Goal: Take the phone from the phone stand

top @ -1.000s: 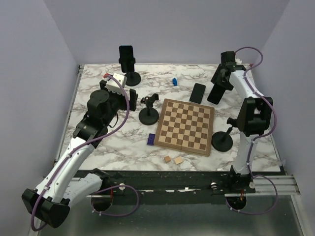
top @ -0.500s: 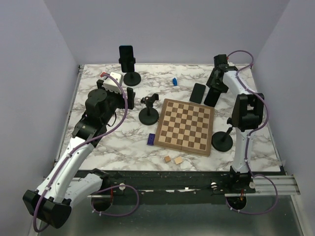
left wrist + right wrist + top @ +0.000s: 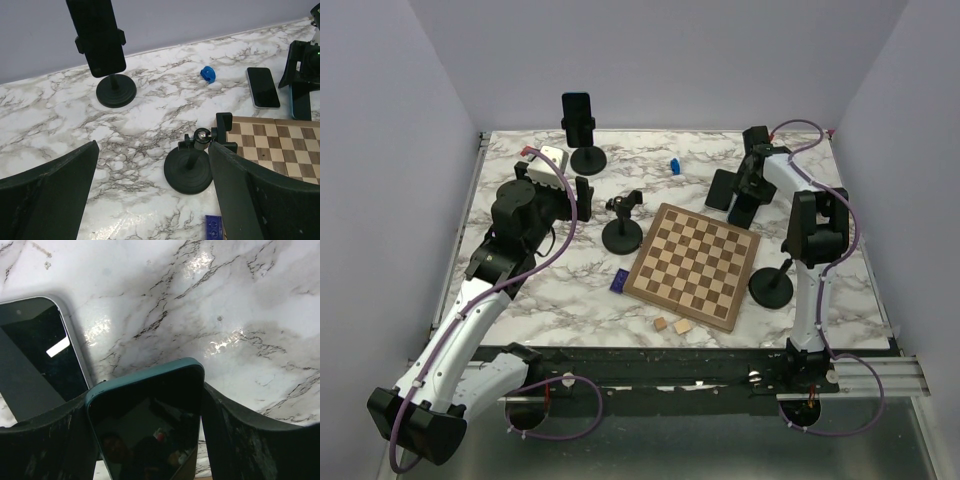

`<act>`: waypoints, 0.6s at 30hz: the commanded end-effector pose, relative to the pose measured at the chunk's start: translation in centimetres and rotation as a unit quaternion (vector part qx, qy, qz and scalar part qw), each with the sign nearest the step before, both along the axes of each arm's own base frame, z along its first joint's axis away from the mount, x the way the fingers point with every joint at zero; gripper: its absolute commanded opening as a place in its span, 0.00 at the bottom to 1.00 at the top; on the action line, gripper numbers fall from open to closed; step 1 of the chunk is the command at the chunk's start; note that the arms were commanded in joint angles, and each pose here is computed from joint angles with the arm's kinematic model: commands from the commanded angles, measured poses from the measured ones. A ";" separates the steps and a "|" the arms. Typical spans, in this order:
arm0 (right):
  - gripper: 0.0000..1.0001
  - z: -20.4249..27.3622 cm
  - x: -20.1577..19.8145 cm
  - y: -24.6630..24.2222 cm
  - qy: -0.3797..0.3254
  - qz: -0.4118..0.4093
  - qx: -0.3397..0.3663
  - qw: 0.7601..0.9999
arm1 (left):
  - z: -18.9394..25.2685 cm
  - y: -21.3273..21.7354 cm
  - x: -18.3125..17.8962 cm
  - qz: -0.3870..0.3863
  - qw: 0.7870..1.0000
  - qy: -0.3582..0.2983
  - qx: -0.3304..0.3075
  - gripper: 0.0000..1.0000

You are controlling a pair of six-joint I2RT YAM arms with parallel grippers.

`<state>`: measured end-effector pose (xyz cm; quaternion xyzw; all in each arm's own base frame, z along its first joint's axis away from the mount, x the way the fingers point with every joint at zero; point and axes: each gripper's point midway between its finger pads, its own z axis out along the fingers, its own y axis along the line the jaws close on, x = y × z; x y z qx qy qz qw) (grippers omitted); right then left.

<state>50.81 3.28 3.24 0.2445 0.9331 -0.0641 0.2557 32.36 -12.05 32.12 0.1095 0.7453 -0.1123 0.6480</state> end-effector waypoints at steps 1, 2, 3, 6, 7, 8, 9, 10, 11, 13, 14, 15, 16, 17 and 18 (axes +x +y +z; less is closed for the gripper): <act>0.13 -0.5 -0.1 -0.6 0.002 -0.016 -0.023 1.000 | 1.4 -0.2 0.0 -0.007 1.000 -0.013 -0.014 0.98; 0.15 -0.4 0.0 -0.8 0.001 -0.016 -0.030 0.999 | 1.4 -0.2 0.0 -0.006 1.000 -0.013 -0.015 0.98; 0.17 -0.5 0.2 -1.0 0.000 -0.014 -0.036 0.999 | 1.4 -0.2 0.0 -0.007 1.000 -0.012 -0.015 0.98; 0.20 -0.6 0.6 -1.6 0.000 -0.008 -0.059 0.998 | 1.5 -0.2 0.0 -0.007 1.000 -0.013 -0.017 0.98; 0.21 -0.8 0.8 -1.8 0.003 -0.005 -0.067 0.998 | 1.4 -0.2 0.0 -0.008 1.000 -0.012 -0.018 0.98; 0.21 -1.0 1.1 -1.8 0.003 0.000 -0.068 0.998 | 1.4 -0.3 0.0 -0.009 1.000 -0.012 -0.018 0.98; 0.21 -1.0 1.3 -1.7 0.003 0.008 -0.068 0.998 | 1.4 -0.3 0.0 -0.010 1.000 -0.012 -0.018 0.98; 0.22 -1.2 1.5 -1.6 0.002 0.011 -0.067 0.998 | 1.4 -0.3 0.0 -0.010 1.000 -0.011 -0.018 0.98; 0.22 -1.4 1.7 -1.6 0.001 0.014 -0.068 0.998 | 1.3 -0.3 0.0 -0.010 1.000 -0.010 -0.018 0.98; 0.25 -1.5 2.1 -1.4 -0.002 0.020 -0.066 0.998 | 1.3 -0.3 0.1 -0.011 1.000 -0.009 -0.020 0.98; 0.26 -1.4 2.3 -1.5 -0.003 0.021 -0.068 0.997 | 1.2 -0.4 0.1 -0.011 1.000 -0.008 -0.020 0.98; 0.27 -1.4 2.4 -1.5 -0.004 0.021 -0.070 0.997 | 1.2 -0.3 0.1 -0.011 1.000 -0.008 -0.021 0.98; 0.28 -1.5 2.5 -1.6 -0.003 0.022 -0.074 0.997 | 1.1 -0.4 0.2 -0.012 1.000 -0.006 -0.020 0.98; 0.30 -1.5 2.5 -1.8 -0.001 0.020 -0.079 0.997 | 1.1 -0.4 0.2 -0.011 1.000 -0.005 -0.021 0.98; 0.32 -1.5 2.5 -2.0 0.000 0.018 -0.082 0.996 | 1.1 -0.4 0.2 -0.012 1.000 -0.004 -0.021 0.98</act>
